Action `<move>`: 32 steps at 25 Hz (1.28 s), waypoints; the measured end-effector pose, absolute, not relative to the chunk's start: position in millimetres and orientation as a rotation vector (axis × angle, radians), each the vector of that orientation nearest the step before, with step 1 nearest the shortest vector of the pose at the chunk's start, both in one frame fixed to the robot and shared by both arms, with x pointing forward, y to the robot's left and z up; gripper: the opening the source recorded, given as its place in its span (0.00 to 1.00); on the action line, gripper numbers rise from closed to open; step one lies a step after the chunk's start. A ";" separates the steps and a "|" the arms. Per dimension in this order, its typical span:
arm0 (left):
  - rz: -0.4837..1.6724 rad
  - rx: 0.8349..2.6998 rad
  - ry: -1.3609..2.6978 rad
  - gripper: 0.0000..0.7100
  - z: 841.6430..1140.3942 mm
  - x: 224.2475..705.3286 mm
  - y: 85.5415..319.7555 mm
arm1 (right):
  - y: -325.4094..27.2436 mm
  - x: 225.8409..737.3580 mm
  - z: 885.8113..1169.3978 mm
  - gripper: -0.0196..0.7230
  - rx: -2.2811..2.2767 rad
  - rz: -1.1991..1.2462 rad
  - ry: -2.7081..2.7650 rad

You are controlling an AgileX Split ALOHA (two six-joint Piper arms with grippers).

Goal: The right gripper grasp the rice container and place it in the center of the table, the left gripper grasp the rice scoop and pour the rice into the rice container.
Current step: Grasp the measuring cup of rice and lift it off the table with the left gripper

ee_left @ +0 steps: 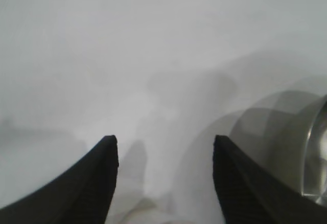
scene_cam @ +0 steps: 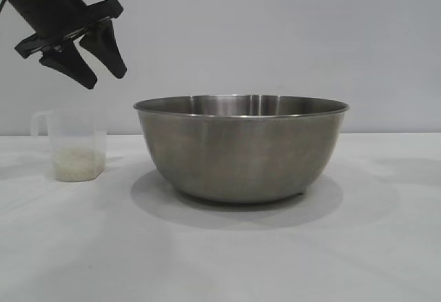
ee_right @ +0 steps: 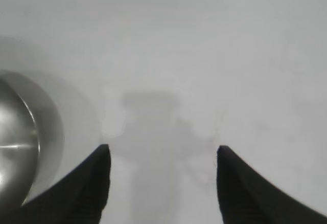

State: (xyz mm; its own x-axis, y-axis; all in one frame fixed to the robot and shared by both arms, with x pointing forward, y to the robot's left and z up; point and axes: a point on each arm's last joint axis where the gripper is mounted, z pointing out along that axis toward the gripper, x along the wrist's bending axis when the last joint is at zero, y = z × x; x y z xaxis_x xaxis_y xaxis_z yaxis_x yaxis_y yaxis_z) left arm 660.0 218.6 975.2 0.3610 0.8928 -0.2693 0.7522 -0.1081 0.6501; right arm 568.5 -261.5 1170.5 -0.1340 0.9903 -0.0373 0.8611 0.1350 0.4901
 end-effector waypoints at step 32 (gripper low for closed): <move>0.245 1.896 1.431 0.56 975.2 660.0 218.6 | -293.9 232.9 1074.8 0.54 1.619 0.879 1.834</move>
State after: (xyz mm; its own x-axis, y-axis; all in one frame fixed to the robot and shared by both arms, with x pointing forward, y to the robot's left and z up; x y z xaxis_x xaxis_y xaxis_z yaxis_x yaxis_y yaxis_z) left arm 660.0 218.6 975.2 0.3610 0.8928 -0.2693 0.7522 -0.1081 0.6501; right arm 232.9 -293.9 1074.8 -0.1365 0.9903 0.0269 0.6417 0.0677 0.7640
